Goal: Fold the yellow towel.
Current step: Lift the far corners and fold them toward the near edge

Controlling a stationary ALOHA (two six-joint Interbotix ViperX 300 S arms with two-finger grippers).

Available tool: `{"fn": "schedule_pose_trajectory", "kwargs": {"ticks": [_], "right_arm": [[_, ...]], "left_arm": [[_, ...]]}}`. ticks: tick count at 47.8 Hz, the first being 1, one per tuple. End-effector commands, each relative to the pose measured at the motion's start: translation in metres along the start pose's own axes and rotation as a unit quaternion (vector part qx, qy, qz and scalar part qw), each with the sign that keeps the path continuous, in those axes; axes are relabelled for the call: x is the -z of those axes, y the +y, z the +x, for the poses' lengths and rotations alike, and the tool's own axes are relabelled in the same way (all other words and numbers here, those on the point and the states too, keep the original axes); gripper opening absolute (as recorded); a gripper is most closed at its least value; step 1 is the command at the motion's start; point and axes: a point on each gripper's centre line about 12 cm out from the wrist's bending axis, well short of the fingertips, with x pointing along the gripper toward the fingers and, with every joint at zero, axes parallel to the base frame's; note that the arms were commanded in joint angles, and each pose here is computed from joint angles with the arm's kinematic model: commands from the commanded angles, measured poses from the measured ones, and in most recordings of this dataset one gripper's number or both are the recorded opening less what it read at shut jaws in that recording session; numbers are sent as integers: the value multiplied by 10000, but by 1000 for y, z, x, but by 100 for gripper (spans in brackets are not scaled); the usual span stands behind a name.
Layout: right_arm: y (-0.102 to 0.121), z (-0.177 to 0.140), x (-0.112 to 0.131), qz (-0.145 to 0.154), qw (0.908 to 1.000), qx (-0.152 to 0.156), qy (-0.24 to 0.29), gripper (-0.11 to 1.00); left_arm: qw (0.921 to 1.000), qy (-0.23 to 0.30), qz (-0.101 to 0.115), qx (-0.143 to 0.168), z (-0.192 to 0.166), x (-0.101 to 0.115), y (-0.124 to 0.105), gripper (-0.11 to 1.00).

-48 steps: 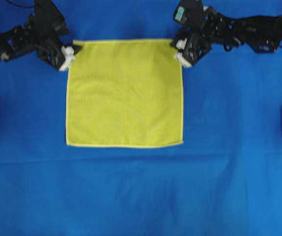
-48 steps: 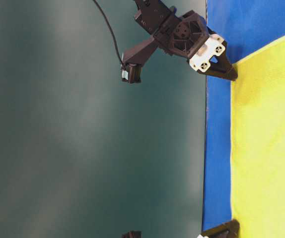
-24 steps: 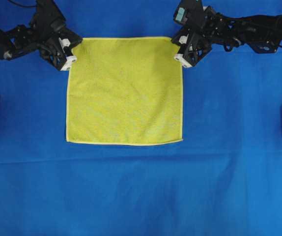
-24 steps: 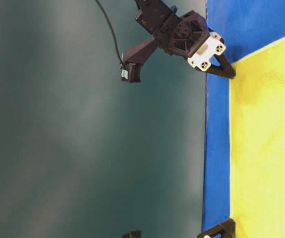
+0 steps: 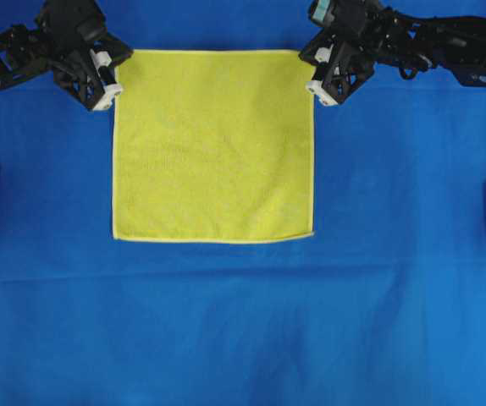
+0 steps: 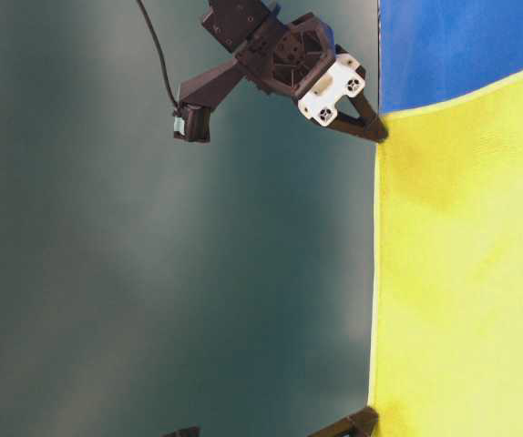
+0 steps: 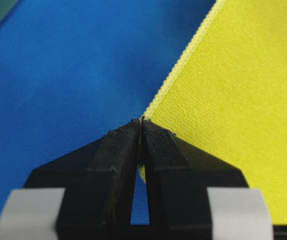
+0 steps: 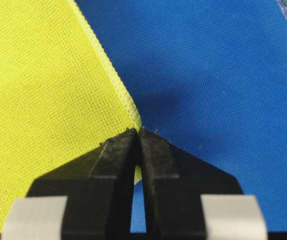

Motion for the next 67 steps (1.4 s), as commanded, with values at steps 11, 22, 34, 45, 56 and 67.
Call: {"fn": "schedule_pose_trajectory", "kwargs": {"ticks": [11, 22, 34, 45, 56, 67], "right_arm": [[21, -25, -16, -152, 9996, -187, -115, 3], [67, -52, -17, -384, 9971, -652, -112, 3], [122, -64, 10, -323, 9917, -1216, 264, 3], [157, -74, 31, -345, 9857, -1582, 468, 3], [179, -75, 43, -330, 9818, -1775, 592, 3], [181, -70, 46, -311, 9817, -1770, 627, 3]], "left_arm": [[9973, 293, 328, 584, -15, -3, -39, 2], [9884, 509, 703, 1248, -42, 1, -82, 1], [9740, 799, 763, 1979, -67, 20, -130, 1], [9600, 973, 661, 2540, -86, 29, -169, 1], [9527, 1099, 542, 2783, -94, 34, -189, 2], [9530, 1022, 536, 2800, -92, 30, -191, 2]]}}
